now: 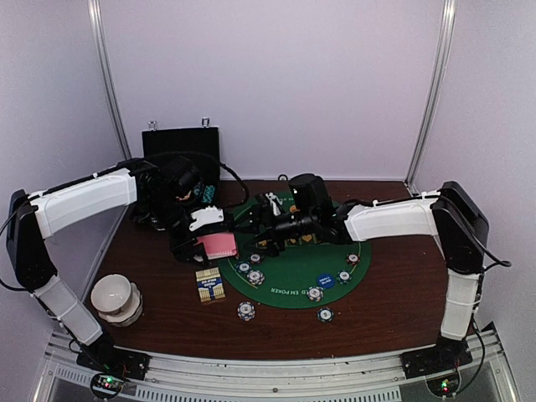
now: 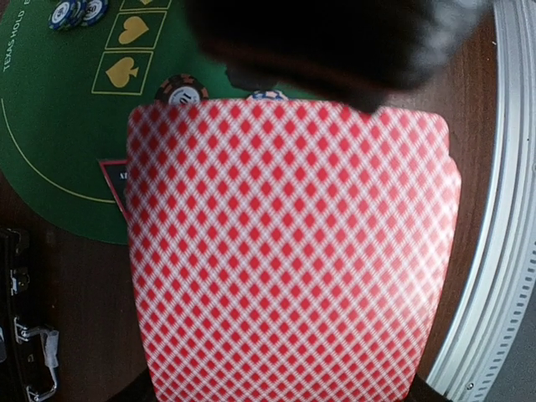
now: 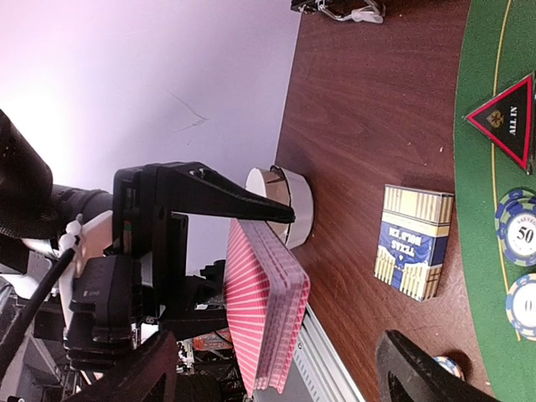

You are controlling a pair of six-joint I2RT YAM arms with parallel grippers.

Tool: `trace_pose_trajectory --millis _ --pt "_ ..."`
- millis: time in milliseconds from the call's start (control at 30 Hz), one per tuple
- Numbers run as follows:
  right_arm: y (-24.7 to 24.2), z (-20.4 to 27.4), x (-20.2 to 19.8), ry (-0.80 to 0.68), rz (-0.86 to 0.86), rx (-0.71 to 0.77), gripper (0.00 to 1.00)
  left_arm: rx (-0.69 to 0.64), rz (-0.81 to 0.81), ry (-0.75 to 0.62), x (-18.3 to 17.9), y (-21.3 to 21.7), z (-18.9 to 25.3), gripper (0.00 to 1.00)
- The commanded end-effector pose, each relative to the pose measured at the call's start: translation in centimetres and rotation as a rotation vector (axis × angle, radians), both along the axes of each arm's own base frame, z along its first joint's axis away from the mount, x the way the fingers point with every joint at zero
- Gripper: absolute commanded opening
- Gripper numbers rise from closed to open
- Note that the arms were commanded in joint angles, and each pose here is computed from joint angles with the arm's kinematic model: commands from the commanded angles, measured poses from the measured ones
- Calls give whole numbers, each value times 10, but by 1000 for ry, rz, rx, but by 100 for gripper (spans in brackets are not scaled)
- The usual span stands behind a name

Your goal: Distribute texas hold em gaming equipment

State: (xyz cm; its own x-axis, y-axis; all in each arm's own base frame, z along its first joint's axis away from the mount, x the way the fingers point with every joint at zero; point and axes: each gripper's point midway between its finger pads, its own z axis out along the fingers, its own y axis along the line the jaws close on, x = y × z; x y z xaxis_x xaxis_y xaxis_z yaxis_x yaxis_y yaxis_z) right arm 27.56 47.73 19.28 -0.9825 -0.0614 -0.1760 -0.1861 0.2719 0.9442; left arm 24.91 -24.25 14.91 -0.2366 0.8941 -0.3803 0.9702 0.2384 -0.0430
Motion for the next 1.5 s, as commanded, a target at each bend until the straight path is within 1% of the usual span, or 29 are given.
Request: trace_pose_trajectory --millis 0,133,233,367,567,633,700,833,867,900,933,1000,1033,1200,1367,1467 --pt "9 10 -3 0 28 64 84 -83 -2 -33 1 -11 30 0" --pt "14 9 -5 10 41 79 81 -98 1 -37 3 -14 35 0" --pt "21 11 -7 20 56 103 77 -101 -1 -39 4 -16 37 0" --pt "34 16 -9 37 85 146 67 -99 -3 -41 6 -17 38 0" --pt "49 21 -10 70 107 202 56 -94 -9 -40 5 -16 36 0" --pt "53 22 -10 83 110 219 51 -91 -9 -42 6 -15 35 0" --pt "55 21 -11 91 116 228 44 -87 -11 -46 6 -15 35 0" --pt "54 19 -12 104 115 237 27 -68 -5 -51 8 -13 32 0" --pt "54 18 -13 109 116 237 23 -65 -1 -52 9 -13 31 9" --pt "54 18 -13 113 113 241 19 -63 1 -51 10 -13 31 28" --pt "53 17 -13 116 112 244 15 -60 3 -50 10 -13 30 51" --pt "54 17 -13 122 113 258 11 -62 5 -49 11 -13 30 89" --pt "54 17 -13 125 112 265 9 -64 6 -51 12 -14 30 97" --pt "55 17 -13 134 116 277 4 -93 -14 -53 13 -21 35 98" --pt "55 17 -13 137 118 280 3 -134 -51 -66 15 -29 39 98" --pt "56 19 -14 141 120 287 3 -156 -83 -43 11 -34 36 97"
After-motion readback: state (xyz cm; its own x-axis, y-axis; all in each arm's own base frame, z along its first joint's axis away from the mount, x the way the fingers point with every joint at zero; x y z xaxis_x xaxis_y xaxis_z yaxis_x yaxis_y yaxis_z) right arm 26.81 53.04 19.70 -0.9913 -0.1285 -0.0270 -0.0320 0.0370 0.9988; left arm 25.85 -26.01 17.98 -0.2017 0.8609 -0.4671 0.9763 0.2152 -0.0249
